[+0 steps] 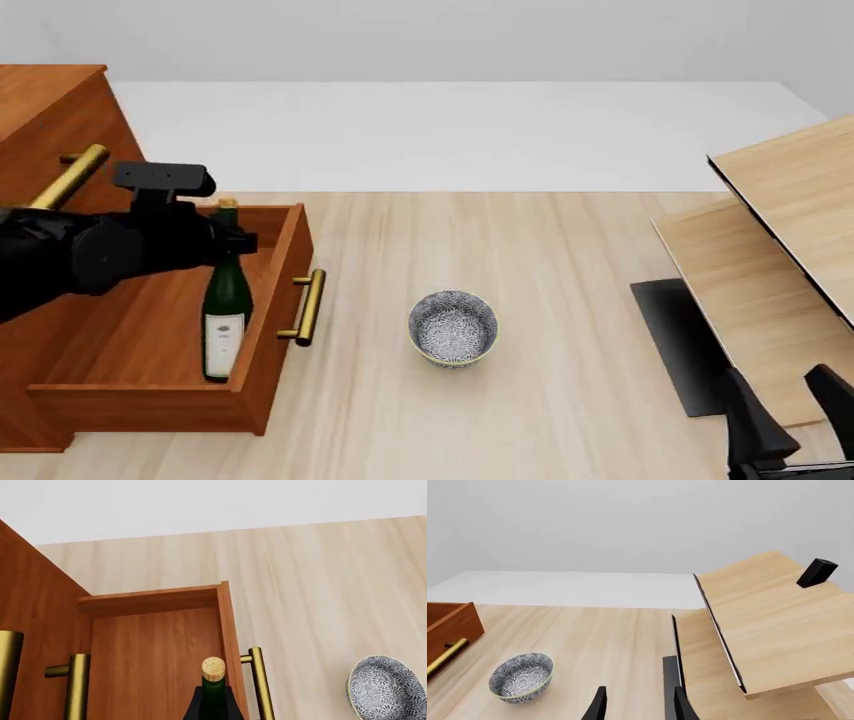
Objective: Put the wine bottle in the bottom drawer of the cabinet.
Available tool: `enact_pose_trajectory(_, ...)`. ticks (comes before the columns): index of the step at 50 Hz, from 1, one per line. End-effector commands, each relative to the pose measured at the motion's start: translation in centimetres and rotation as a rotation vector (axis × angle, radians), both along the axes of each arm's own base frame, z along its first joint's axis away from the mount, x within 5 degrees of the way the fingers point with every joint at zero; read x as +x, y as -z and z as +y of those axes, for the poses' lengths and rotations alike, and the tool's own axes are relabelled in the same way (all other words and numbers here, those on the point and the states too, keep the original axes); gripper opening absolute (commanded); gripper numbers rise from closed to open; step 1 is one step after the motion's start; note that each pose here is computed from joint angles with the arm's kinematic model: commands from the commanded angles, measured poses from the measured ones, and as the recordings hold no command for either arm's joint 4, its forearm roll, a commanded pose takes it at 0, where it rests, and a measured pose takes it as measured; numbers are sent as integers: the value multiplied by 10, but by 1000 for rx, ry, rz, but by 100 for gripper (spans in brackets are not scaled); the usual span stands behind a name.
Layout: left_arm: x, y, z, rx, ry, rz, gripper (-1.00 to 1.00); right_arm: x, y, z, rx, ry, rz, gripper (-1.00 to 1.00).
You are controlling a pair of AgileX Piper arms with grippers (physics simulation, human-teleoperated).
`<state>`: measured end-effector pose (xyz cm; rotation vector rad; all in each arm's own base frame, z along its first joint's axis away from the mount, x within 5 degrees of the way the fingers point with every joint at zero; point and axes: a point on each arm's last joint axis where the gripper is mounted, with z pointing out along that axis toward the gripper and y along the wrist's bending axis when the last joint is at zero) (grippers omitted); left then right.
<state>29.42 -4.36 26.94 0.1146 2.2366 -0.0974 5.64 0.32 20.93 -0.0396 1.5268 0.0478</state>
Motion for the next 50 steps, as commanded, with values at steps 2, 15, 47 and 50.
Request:
enact_pose_trajectory(2,4,38,0,6,-3,100,-100,0,0,0,9,6,-2,100)
enact_pose_trajectory(15,7,53,1,9,-8,117,-100,0,0,-1,18,12,-3,100)
enact_pose_trajectory(47,10,77,6,-3,-37,141,-100,0,-1,-1,19,22,-6,100)
enact_pose_trajectory(50,10,80,7,-2,-39,142,-100,0,-1,-1,19,23,-6,100)
